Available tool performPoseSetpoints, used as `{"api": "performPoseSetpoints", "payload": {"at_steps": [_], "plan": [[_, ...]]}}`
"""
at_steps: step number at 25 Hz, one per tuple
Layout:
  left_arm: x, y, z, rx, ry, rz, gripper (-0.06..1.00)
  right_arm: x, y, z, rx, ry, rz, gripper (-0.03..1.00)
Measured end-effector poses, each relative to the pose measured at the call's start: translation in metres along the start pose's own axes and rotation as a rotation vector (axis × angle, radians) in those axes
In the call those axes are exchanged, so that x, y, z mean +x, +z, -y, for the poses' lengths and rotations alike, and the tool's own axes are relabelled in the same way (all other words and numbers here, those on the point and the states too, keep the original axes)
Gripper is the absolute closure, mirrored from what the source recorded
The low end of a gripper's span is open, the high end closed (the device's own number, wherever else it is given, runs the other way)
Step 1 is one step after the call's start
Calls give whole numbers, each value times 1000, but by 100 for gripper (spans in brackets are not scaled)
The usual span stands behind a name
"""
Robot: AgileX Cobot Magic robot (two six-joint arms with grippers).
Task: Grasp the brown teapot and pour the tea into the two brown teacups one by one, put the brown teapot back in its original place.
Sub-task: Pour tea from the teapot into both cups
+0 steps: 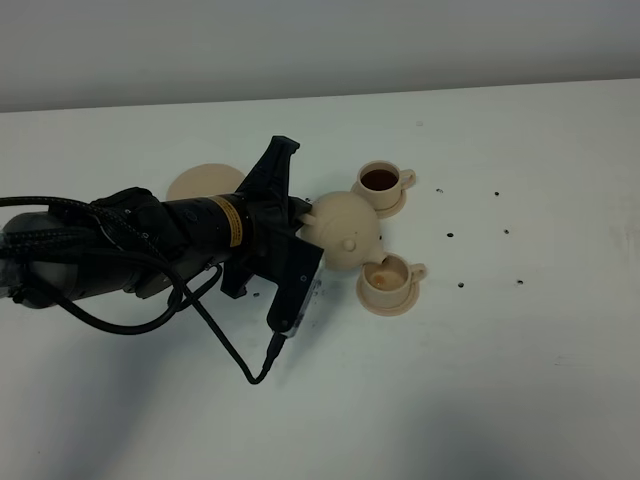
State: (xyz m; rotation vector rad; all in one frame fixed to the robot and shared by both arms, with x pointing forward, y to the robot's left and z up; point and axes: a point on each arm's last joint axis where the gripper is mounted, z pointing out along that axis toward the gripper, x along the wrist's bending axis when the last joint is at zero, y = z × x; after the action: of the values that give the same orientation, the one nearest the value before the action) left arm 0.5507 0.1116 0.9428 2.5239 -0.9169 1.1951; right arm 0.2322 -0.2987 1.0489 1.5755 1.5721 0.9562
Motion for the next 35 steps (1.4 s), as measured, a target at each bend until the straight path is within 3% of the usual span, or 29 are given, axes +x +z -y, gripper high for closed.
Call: {"api": "performPoseSetpoints", "payload": {"at_steps": [35], "plan": [[6, 0, 1, 7, 123, -9, 86, 0, 0, 0, 0, 0, 0, 66]]}}
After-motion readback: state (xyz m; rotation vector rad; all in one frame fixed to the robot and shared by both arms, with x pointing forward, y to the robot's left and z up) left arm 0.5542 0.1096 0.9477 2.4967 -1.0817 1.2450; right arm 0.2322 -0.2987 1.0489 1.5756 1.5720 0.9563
